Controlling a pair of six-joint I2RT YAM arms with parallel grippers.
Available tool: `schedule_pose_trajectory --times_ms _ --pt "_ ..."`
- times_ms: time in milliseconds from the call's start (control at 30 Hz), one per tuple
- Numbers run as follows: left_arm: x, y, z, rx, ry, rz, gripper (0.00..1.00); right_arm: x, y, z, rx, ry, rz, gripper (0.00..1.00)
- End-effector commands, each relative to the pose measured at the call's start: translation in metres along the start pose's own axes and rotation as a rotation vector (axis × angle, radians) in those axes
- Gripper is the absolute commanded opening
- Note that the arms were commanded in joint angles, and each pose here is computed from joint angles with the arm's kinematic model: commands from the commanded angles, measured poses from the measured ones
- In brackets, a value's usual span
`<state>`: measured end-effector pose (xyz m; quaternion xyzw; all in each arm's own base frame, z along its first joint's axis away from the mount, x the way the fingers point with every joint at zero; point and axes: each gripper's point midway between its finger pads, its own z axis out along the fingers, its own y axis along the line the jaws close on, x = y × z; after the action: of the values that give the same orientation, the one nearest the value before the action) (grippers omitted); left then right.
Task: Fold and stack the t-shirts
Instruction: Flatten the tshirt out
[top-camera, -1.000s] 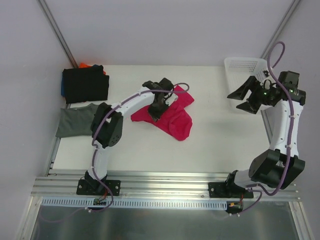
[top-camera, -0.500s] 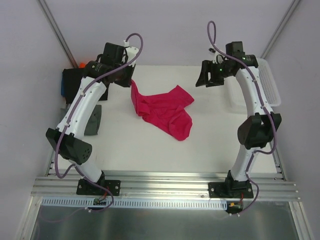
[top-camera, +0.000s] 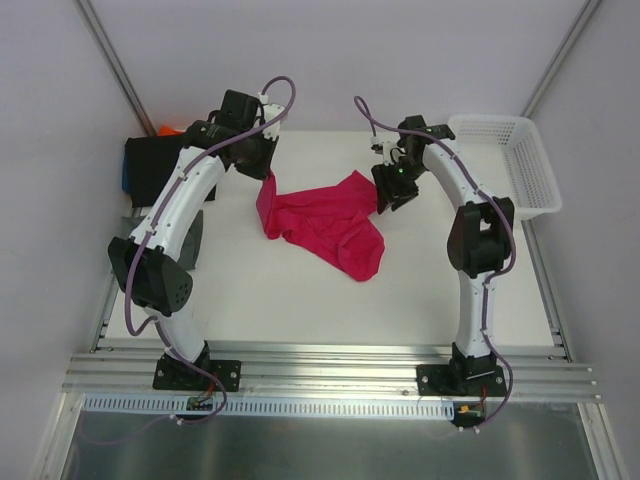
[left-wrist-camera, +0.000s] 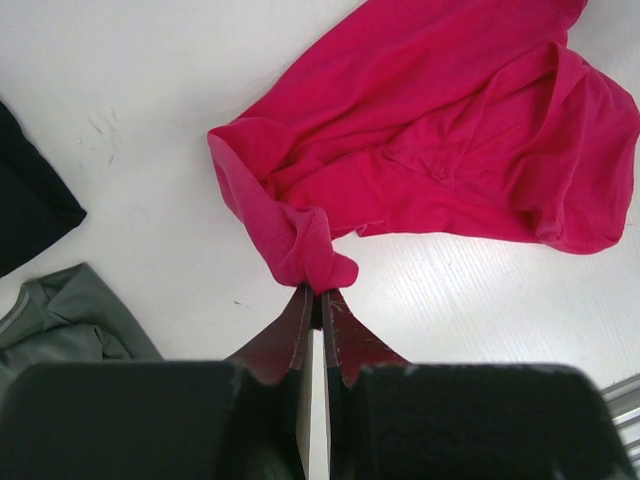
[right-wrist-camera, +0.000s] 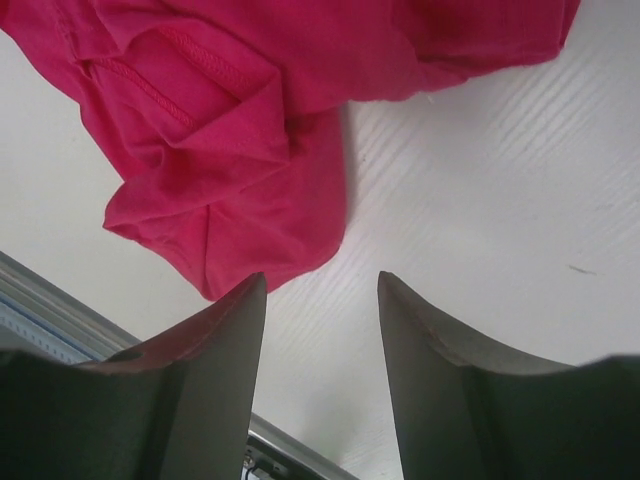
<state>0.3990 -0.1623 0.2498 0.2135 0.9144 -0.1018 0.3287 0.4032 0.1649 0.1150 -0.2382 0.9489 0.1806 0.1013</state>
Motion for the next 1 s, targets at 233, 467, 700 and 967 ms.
schedule_pose_trajectory --times_ms 233,467,700,967 --pt "-0.017 0.011 0.001 -0.007 -0.057 -0.020 0.00 -0.059 0.028 0.009 -0.020 -0.118 -0.134 0.55" --pt "-0.008 0.004 -0.004 0.024 -0.053 -0.055 0.00 -0.046 0.043 0.031 -0.057 -0.058 -0.157 0.57" --pt "-0.014 0.004 -0.021 0.013 -0.095 -0.043 0.00 -0.046 0.042 0.049 -0.055 -0.029 -0.162 0.57" --pt "-0.009 0.003 -0.025 0.017 -0.093 -0.049 0.00 -0.048 0.039 0.063 -0.054 -0.019 -0.170 0.53"
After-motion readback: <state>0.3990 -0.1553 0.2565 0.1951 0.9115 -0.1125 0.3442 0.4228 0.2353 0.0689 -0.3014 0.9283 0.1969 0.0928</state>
